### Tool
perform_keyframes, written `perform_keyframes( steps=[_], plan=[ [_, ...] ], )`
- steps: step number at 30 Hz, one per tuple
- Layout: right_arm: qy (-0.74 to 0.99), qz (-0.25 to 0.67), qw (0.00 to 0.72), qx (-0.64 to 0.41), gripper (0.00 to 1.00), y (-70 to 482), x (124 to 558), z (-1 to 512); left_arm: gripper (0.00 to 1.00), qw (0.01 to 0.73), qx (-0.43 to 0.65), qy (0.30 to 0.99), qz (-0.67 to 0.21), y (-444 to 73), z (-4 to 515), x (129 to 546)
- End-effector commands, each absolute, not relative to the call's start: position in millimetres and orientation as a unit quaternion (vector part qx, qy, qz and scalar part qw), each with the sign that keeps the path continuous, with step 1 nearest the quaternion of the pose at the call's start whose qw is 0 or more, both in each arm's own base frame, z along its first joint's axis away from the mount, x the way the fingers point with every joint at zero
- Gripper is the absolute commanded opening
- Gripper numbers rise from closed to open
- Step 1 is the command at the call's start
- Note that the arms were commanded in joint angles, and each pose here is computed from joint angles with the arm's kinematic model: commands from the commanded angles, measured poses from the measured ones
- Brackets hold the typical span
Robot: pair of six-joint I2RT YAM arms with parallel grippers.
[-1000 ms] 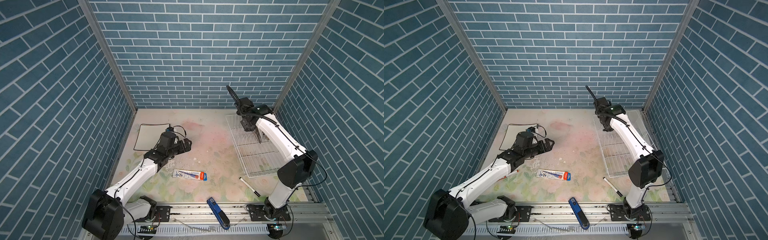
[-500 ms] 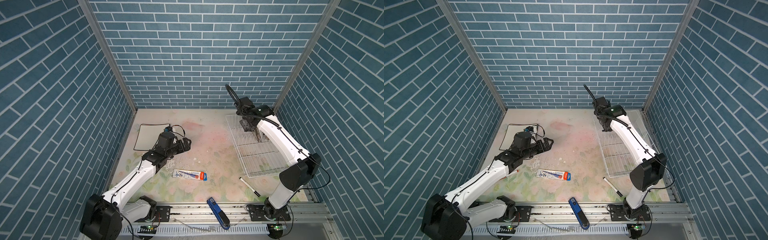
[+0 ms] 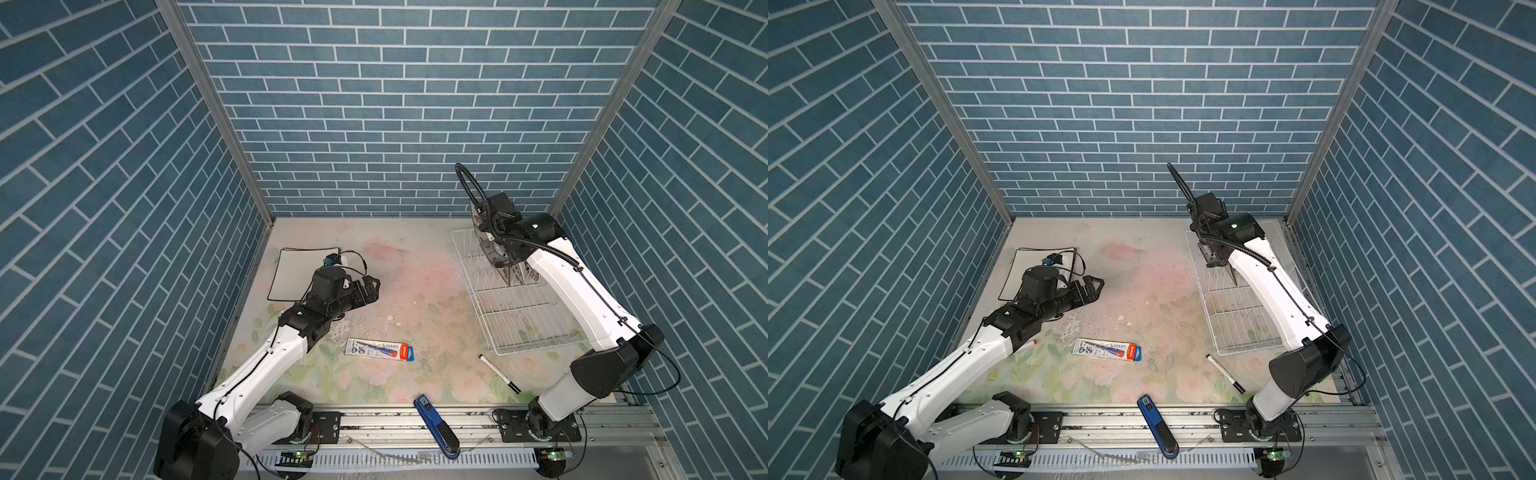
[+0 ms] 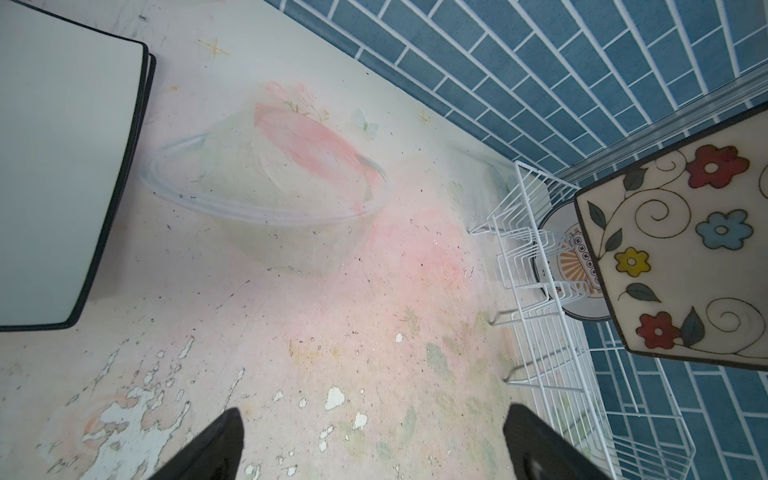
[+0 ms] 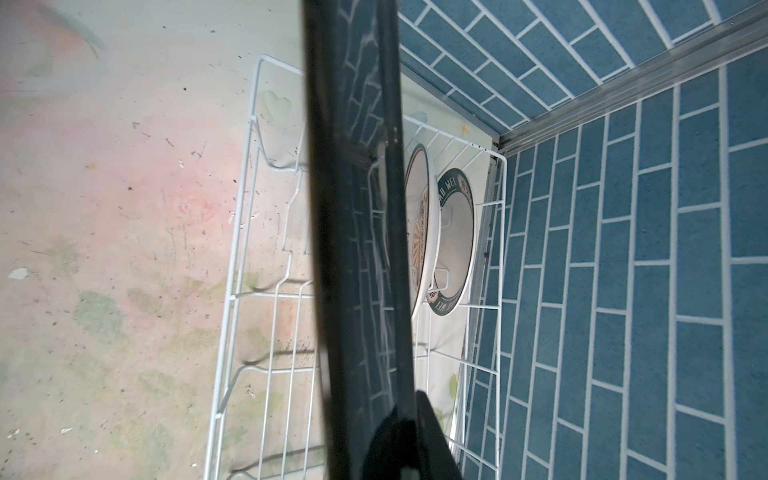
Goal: Unload the plates from the dish rack
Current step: 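Lift the flowered square plate up out of the rack with the right gripper, then carry the plate toward the table center while the left gripper reaches toward it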
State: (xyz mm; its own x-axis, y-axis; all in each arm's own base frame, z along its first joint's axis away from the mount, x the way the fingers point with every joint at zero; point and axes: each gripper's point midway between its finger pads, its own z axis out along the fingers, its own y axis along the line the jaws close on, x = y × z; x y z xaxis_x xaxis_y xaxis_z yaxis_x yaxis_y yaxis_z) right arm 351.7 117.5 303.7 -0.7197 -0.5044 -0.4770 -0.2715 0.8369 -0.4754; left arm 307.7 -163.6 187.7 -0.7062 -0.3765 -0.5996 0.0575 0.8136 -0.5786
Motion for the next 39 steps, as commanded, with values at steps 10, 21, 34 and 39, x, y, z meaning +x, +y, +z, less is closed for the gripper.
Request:
perform_keyframes(
  steps=[10, 21, 34, 39],
  plan=[
    [0.890, -0.024, 0.443, -0.109, 0.00, 137, 334, 382, 1.00, 0.358, -0.113, 0.831, -0.411, -186, 221, 298],
    [0.870, 0.117, 0.472, -0.073, 0.00, 159, 311, 413, 1.00, 0.367, -0.073, 0.815, -0.443, -188, 262, 274],
    [0.849, 0.251, 0.458, -0.079, 0.00, 202, 306, 408, 1.00, 0.356, -0.019, 0.788, -0.502, -213, 294, 279],
    [0.830, 0.303, 0.466, -0.055, 0.00, 217, 323, 401, 1.00, 0.347, -0.011, 0.788, -0.508, -216, 295, 293]
  ],
)
